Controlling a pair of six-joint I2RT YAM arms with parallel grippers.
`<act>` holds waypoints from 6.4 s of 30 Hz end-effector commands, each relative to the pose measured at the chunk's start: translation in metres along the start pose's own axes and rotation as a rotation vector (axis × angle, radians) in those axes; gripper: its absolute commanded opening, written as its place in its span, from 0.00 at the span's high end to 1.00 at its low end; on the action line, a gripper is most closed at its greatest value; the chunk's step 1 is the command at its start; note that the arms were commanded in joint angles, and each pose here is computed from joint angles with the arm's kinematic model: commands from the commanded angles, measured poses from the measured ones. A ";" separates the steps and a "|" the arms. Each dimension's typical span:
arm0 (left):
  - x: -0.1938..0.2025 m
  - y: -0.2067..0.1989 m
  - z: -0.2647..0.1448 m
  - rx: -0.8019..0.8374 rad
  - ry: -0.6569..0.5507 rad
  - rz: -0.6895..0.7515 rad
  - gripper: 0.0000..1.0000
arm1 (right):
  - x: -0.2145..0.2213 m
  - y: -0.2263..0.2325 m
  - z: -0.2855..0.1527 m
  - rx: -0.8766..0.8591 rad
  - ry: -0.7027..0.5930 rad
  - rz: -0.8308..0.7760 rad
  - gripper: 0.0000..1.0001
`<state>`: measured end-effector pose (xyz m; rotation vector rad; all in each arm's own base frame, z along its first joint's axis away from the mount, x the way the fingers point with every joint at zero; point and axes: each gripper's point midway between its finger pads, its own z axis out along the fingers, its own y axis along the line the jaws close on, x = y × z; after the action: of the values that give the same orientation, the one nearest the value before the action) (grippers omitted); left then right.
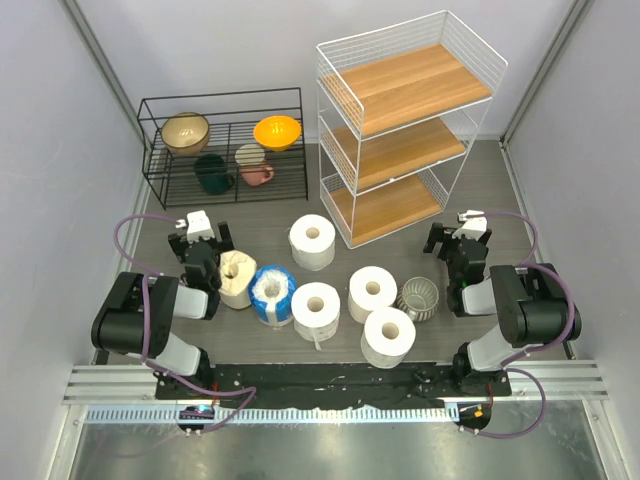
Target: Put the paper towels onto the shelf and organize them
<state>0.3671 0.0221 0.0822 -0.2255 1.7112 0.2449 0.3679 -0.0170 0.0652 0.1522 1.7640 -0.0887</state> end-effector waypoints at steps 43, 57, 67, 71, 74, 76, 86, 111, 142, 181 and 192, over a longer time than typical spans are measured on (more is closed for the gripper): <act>-0.126 -0.004 -0.122 0.110 0.178 -0.590 0.00 | -0.151 0.002 -0.083 0.100 0.102 0.445 0.00; -0.140 -0.032 -0.148 0.302 0.269 -0.553 0.00 | -0.141 0.026 -0.121 -0.032 0.259 0.447 0.00; -0.119 -0.025 -0.154 0.306 0.292 -0.437 0.00 | -0.110 0.065 -0.161 -0.213 0.463 0.385 0.00; -0.115 -0.029 -0.151 0.313 0.321 -0.429 0.00 | -0.109 0.080 -0.175 -0.231 0.509 0.396 0.00; -0.109 -0.030 -0.150 0.313 0.349 -0.410 0.00 | -0.110 0.081 -0.189 -0.211 0.526 0.394 0.00; -0.107 -0.030 -0.150 0.312 0.364 -0.398 0.00 | -0.109 0.079 -0.200 -0.208 0.545 0.396 0.00; -0.097 -0.029 -0.152 0.307 0.397 -0.380 0.00 | -0.098 0.068 -0.239 -0.163 0.678 0.394 0.00; -0.089 -0.024 -0.154 0.286 0.421 -0.359 0.00 | -0.107 0.183 -0.246 -0.210 0.537 0.267 0.00; -0.087 -0.026 -0.155 0.295 0.429 -0.354 0.00 | -0.089 0.144 -0.203 -0.192 0.537 0.081 0.04; -0.084 -0.030 -0.155 0.315 0.448 -0.355 0.00 | 0.001 0.166 -0.169 -0.336 0.731 -0.133 0.20; -0.083 -0.031 -0.155 0.315 0.448 -0.354 0.00 | 0.008 0.165 -0.176 -0.357 0.769 -0.137 0.24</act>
<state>0.2411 -0.0475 0.1840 -0.3990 2.0885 -0.3479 0.2335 0.1822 0.1121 -0.1909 2.4550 0.2596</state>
